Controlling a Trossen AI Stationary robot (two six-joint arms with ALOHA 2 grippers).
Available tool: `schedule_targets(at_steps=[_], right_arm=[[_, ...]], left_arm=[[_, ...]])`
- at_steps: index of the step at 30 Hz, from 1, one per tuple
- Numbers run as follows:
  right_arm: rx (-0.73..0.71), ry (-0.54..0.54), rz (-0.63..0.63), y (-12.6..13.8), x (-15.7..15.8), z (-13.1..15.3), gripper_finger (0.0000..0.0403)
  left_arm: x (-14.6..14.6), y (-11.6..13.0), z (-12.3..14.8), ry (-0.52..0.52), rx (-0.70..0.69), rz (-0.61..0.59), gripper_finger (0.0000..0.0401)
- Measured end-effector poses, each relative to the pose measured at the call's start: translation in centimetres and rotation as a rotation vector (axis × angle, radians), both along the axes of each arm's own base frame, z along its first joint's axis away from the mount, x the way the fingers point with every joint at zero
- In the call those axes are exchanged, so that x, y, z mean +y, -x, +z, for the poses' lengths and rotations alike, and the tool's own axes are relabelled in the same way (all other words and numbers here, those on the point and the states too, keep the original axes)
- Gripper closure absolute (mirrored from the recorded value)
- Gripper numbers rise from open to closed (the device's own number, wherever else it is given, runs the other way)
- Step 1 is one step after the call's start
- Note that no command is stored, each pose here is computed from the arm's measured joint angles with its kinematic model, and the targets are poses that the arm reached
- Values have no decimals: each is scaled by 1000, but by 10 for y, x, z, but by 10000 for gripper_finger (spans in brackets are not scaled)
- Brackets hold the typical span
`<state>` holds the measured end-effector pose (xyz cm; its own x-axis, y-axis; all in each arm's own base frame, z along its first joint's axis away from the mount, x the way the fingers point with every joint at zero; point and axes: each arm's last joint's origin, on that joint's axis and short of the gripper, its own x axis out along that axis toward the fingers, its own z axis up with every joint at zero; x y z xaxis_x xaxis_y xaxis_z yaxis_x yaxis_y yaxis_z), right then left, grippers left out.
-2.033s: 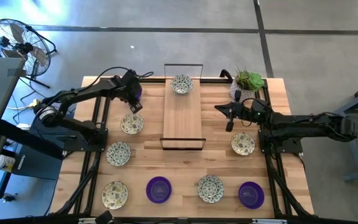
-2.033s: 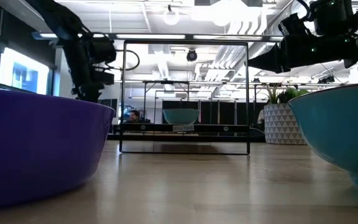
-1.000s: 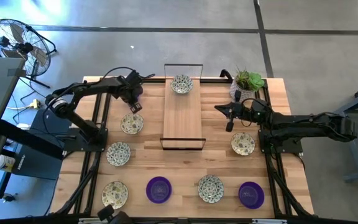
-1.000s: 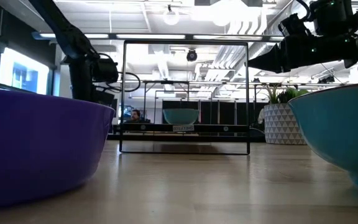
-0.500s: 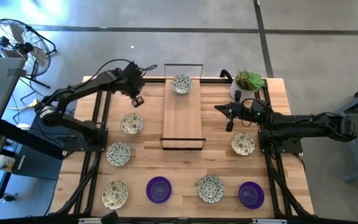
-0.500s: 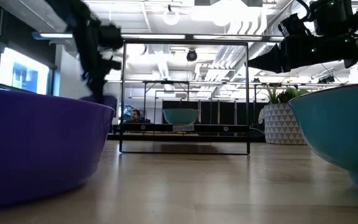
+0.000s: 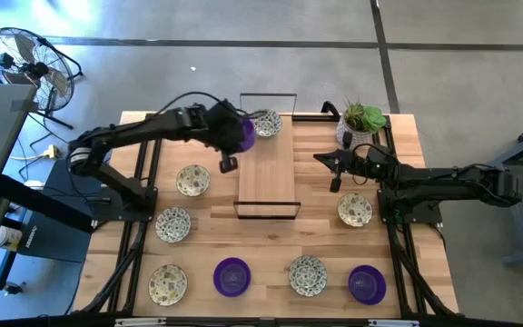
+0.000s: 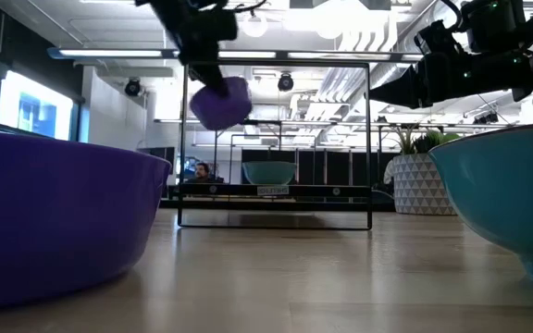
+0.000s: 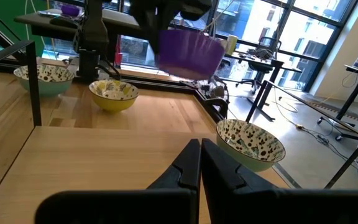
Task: Pick & Place Mini bowls
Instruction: Put the top violet bowl on the shelf
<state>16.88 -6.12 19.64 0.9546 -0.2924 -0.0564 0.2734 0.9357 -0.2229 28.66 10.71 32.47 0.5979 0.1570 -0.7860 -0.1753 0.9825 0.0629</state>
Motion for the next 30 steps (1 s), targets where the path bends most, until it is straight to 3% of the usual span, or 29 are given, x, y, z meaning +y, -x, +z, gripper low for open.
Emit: schedule_targets(at_steps=[7, 16, 30], right_arm=[[0, -1, 0, 0, 0, 0, 401], [4, -2, 0, 0, 0, 0, 401], [18, 2, 0, 0, 0, -2, 402]], left_arm=[[-8, -45, -20, 14, 23, -103, 398], [-2, -87, -47, 1, 90, -121, 399], [-8, -100, -74, -3, 173, -142, 399]])
